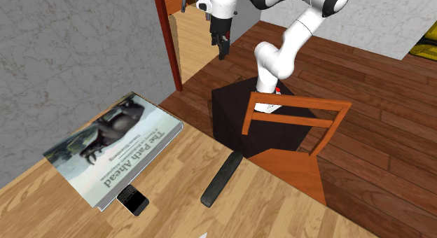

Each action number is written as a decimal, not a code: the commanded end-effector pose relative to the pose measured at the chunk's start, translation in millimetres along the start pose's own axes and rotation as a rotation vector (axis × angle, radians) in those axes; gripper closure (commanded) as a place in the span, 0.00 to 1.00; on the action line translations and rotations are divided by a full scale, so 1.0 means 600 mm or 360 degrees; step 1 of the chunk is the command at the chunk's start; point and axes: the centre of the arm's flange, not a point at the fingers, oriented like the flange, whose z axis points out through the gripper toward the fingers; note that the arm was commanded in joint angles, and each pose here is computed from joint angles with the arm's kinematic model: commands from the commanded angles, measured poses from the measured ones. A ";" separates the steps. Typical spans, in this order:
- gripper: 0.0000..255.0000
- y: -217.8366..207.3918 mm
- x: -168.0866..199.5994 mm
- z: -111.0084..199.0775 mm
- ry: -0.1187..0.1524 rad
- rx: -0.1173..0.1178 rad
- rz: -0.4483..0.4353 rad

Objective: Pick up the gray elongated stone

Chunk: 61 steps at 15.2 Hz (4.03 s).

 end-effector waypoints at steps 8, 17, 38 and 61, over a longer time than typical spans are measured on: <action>0.00 -0.113 0.068 0.062 -0.0035 0.0087 -0.0131; 0.00 -0.271 0.138 0.134 -0.0079 0.0199 -0.0299; 0.00 -0.665 0.227 0.259 -0.0181 0.0453 -0.0680; 1.00 -0.670 0.225 0.290 -0.0181 0.0453 -0.0680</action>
